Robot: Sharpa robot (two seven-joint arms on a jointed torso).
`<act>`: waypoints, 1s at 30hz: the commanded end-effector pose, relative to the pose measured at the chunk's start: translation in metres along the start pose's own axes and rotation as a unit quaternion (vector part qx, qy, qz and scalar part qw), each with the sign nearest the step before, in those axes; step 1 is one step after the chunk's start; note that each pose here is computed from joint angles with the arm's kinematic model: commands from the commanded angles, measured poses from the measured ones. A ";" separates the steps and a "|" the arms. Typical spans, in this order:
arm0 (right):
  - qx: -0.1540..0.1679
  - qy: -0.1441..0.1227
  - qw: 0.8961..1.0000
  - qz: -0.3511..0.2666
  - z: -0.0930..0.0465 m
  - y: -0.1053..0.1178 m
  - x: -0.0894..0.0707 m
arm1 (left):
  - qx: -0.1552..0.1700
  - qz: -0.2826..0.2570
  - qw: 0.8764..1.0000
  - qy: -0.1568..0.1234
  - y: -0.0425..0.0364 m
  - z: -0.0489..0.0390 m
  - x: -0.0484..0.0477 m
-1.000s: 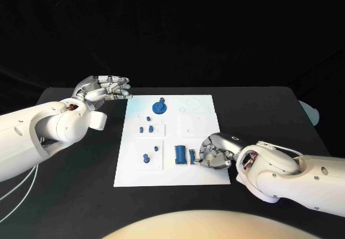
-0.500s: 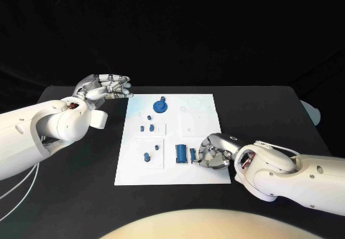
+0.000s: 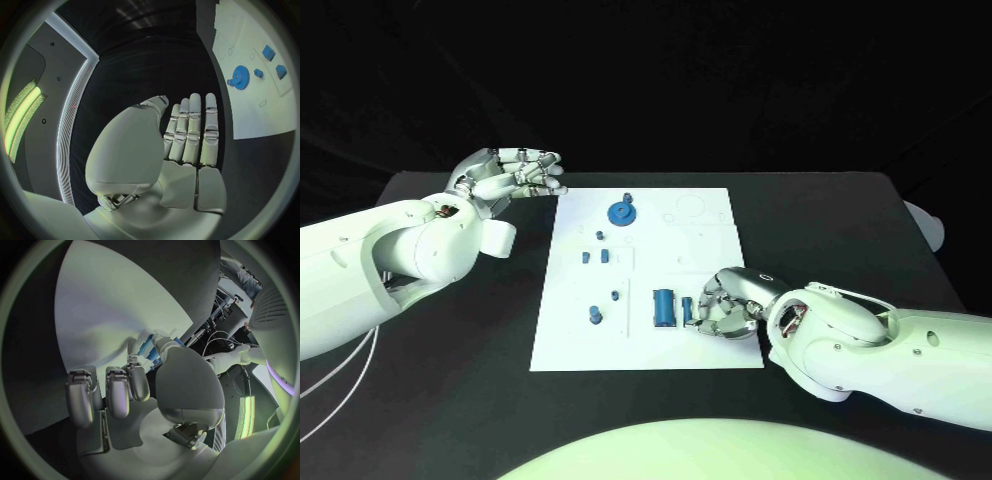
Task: Assemble the parts on the task board
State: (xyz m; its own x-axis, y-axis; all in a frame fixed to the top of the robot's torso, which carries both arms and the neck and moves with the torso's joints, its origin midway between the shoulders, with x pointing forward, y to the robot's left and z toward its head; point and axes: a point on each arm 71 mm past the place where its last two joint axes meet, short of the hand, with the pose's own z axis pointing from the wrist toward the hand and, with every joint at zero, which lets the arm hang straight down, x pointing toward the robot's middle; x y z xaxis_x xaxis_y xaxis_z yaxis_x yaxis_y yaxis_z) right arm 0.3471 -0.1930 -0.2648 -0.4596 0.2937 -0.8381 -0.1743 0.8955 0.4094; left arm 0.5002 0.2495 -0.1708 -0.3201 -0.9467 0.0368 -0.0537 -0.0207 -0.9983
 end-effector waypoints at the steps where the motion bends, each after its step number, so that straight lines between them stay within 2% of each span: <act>1: 0.000 0.007 1.000 -0.011 0.001 0.001 0.001 | 0.005 -0.003 1.000 0.004 -0.0015 0.0001 0.0018; 10: -0.001 0.009 1.000 -0.010 0.000 0.001 0.001 | 0.005 -0.003 1.000 0.004 -0.0015 -0.0001 0.0014; 15: -0.019 -0.010 1.000 0.014 -0.004 0.003 -0.003 | 0.005 -0.003 1.000 0.004 -0.0015 -0.0003 0.0009; 20: -0.061 -0.045 0.995 0.060 -0.008 0.004 -0.014 | 0.006 -0.003 1.000 0.004 -0.0015 -0.0003 0.0006; 24: -0.102 -0.087 0.983 0.125 -0.007 0.000 -0.031 | 0.009 -0.003 1.000 0.003 -0.0008 0.0004 0.0006; 26: -0.108 -0.108 0.971 0.184 -0.002 -0.006 -0.043 | 0.011 -0.005 1.000 0.000 -0.0003 0.0010 0.0004; 30: -0.114 -0.140 0.948 0.263 0.013 -0.018 -0.062 | 0.018 -0.008 1.000 -0.008 0.0010 0.0034 -0.0001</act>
State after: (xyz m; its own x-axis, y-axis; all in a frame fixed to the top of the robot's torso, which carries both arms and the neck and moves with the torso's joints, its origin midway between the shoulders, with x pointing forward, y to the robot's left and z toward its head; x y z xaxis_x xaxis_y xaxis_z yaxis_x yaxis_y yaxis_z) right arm 0.3836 -0.2191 -0.2323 -0.3349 0.6119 -0.7165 -0.1984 0.6976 0.6884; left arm 0.5021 0.2496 -0.1746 -0.3132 -0.9490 0.0361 -0.0530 -0.0205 -0.9984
